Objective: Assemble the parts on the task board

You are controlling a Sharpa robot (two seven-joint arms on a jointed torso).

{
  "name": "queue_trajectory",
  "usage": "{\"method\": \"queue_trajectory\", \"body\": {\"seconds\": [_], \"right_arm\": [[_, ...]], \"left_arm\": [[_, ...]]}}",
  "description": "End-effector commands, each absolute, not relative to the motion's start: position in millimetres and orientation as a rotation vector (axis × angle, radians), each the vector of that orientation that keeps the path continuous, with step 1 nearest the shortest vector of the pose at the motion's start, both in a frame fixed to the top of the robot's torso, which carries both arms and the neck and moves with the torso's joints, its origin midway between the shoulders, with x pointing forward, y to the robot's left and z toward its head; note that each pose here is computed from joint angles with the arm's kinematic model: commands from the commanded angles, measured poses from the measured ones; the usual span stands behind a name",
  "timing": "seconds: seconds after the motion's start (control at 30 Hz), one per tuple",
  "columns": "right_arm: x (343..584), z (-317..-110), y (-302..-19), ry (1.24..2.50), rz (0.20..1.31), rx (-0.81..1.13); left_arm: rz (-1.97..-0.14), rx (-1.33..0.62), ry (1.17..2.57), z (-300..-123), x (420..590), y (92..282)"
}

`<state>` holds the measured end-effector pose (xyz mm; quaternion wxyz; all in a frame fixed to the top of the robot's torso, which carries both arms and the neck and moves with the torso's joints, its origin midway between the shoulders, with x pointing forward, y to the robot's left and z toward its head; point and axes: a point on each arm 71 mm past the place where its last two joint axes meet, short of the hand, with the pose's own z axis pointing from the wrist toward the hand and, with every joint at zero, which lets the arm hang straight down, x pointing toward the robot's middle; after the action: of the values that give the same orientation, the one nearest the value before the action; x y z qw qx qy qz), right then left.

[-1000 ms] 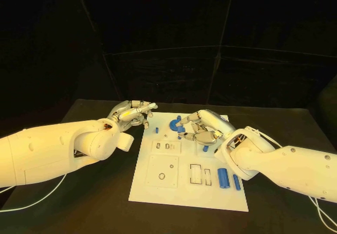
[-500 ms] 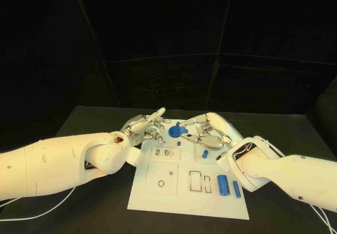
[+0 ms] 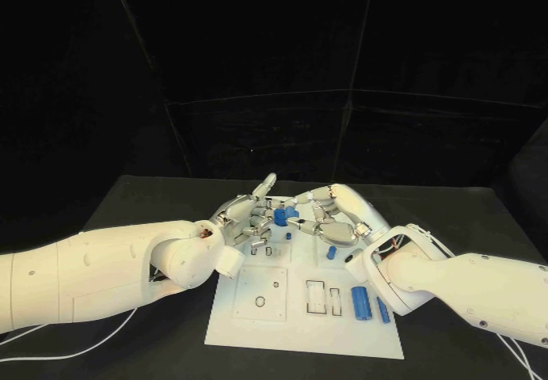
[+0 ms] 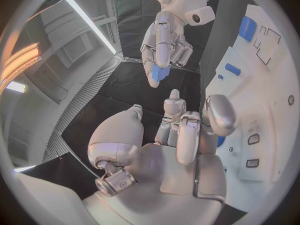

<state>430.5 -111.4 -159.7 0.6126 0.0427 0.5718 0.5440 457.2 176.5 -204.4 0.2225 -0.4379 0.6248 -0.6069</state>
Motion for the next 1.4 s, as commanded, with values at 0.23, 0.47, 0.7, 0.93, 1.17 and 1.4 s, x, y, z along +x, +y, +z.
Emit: {"method": "queue_trajectory", "body": {"seconds": [0.23,0.47,0.7,0.93,1.17,1.4], "right_arm": [[429.2,-156.0,-108.2,1.281,1.272,0.096],[430.5,-156.6,-107.2,1.283,1.272,0.094],[430.8,-156.7,-105.9,1.284,1.275,0.090],[431.6,-157.3,-106.0,1.289,1.274,0.089],[432.1,-157.5,-105.3,1.290,1.276,0.086],[432.4,-157.6,-106.1,1.290,1.275,0.086]], "left_arm": [[-1.772,-1.211,1.808,-204.7,452.4,165.7],[-1.822,-1.194,1.830,-203.6,449.9,161.6],[-1.866,-1.188,1.830,-202.2,448.7,160.1],[-1.887,-1.196,1.812,-201.3,449.2,161.5],[-1.907,-1.197,1.815,-201.0,449.5,161.4],[-1.905,-1.200,1.823,-201.6,450.0,163.2]]}}
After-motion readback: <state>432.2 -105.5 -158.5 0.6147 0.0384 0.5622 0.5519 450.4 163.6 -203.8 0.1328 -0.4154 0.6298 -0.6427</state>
